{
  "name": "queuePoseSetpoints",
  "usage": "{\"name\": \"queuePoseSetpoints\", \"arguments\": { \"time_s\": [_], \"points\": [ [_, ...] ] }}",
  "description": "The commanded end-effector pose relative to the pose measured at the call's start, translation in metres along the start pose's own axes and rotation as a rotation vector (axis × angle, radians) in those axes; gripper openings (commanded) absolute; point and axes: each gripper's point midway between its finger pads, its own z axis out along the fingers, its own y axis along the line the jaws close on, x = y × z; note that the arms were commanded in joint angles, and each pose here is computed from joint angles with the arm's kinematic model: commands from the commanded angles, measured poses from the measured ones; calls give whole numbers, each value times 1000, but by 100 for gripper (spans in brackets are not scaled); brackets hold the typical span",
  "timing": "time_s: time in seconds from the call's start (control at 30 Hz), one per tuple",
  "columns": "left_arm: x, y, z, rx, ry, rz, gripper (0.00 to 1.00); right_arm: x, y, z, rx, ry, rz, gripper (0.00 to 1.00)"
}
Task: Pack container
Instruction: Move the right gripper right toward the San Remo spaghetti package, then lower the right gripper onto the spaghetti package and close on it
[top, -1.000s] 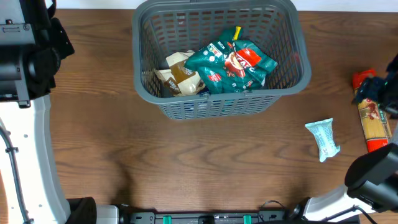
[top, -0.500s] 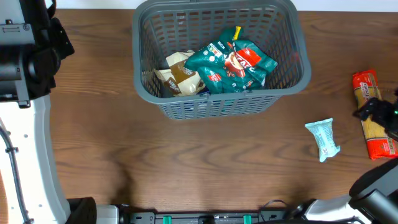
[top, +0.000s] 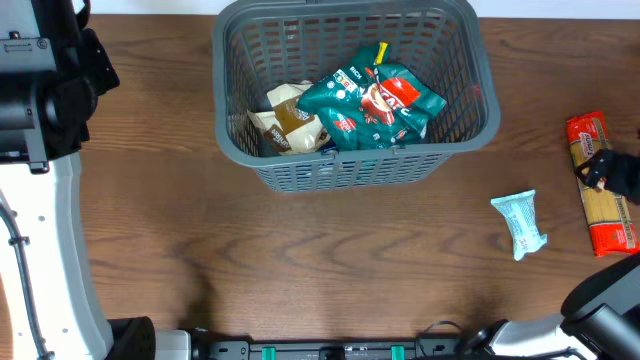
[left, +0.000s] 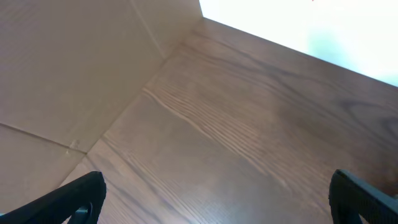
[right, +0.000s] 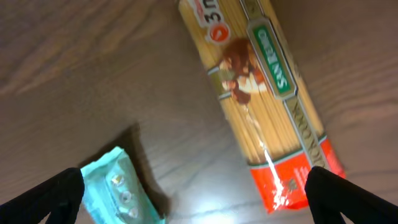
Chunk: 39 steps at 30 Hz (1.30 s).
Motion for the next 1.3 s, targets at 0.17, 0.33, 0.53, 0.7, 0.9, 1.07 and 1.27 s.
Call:
{"name": "queuePoseSetpoints", "arguments": {
  "time_s": [0.17, 0.33, 0.53, 0.7, 0.9, 1.07, 1.27],
  "points": [
    [1, 3, 1, -16, 3, -13, 99, -8, -6, 11, 99, 54, -105, 99],
    [1, 3, 1, -16, 3, -13, 99, -16, -10, 23, 93, 120, -118, 99],
    [1, 3, 1, -16, 3, -12, 99, -33, -22, 30, 111, 157, -145, 99],
    [1, 3, 1, -16, 3, -13, 99, -43, -29, 39, 126, 161, -181, 99],
    [1, 3, 1, -16, 3, -13, 99, -36, -36, 66, 124, 208, -198, 99],
    [1, 3, 1, -16, 3, -13, 99, -25, -38, 94, 104, 261, -208, 99],
    [1, 3, 1, -16, 3, -12, 99, -19, -44, 112, 100, 282, -209, 99]
  ]
}}
